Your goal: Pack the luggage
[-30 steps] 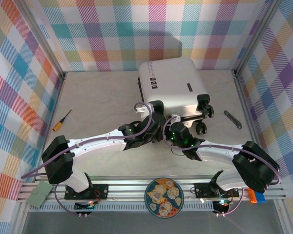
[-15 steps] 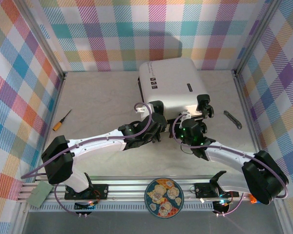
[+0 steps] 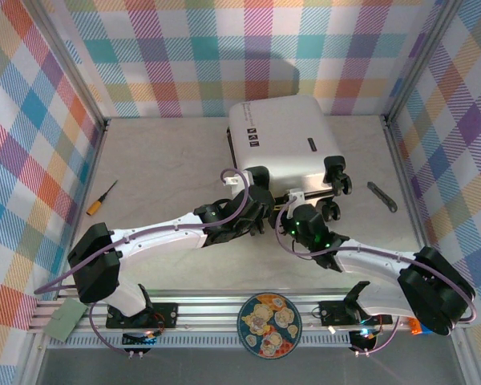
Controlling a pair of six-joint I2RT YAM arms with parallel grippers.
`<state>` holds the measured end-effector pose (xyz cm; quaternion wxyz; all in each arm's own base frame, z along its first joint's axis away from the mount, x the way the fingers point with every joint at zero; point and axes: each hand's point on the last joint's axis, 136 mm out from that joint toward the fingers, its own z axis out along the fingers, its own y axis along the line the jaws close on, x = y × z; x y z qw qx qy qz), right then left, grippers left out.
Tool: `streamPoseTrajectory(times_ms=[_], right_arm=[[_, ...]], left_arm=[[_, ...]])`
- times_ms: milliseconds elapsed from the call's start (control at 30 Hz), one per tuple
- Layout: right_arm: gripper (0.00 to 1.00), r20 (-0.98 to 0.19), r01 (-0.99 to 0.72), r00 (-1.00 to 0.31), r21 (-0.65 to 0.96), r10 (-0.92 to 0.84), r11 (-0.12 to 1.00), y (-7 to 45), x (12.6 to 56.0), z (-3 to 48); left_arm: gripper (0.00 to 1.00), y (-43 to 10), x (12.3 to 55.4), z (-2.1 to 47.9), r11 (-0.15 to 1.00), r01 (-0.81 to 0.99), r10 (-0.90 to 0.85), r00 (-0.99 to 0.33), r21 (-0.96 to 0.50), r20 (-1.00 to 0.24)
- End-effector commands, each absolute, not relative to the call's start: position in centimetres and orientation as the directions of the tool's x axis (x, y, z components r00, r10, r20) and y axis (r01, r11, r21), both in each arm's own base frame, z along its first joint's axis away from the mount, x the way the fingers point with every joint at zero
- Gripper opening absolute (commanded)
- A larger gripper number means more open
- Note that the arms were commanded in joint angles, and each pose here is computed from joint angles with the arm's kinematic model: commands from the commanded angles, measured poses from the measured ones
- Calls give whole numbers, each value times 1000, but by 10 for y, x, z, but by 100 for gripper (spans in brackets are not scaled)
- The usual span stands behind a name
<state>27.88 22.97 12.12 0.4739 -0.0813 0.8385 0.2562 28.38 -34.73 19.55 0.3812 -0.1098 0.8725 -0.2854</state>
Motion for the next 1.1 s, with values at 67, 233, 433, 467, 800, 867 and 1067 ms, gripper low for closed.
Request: streamPoseTrajectory(times_ms=[67, 233, 433, 467, 800, 867, 1067], right_arm=[[28, -862, -341, -491, 325, 128, 882, 224, 279, 127], [29, -856, -336, -503, 324, 122, 884, 229, 277, 121], [32, -848, -348, -517, 335, 119, 875, 241, 273, 114], [33, -848, -349, -518, 333, 117, 876, 243, 273, 114], [40, -828, -239, -526, 363, 194, 901, 249, 287, 108], [40, -827, -227, -522, 370, 209, 901, 251, 291, 110], [28, -834, -166, -493, 370, 248, 914, 246, 301, 120]], left_arm=[[11, -380, 277, 226, 741, 150, -378, -713, -655, -591], [11, -382, 277, 225, 741, 150, -375, -716, -654, -589], [10, -383, 278, 223, 741, 150, -372, -721, -655, -585], [10, -383, 278, 223, 740, 150, -371, -721, -655, -585], [10, -382, 277, 223, 736, 150, -373, -724, -660, -580], [10, -383, 276, 222, 734, 148, -375, -726, -663, -577], [9, -384, 276, 221, 732, 147, -374, -729, -665, -573]])
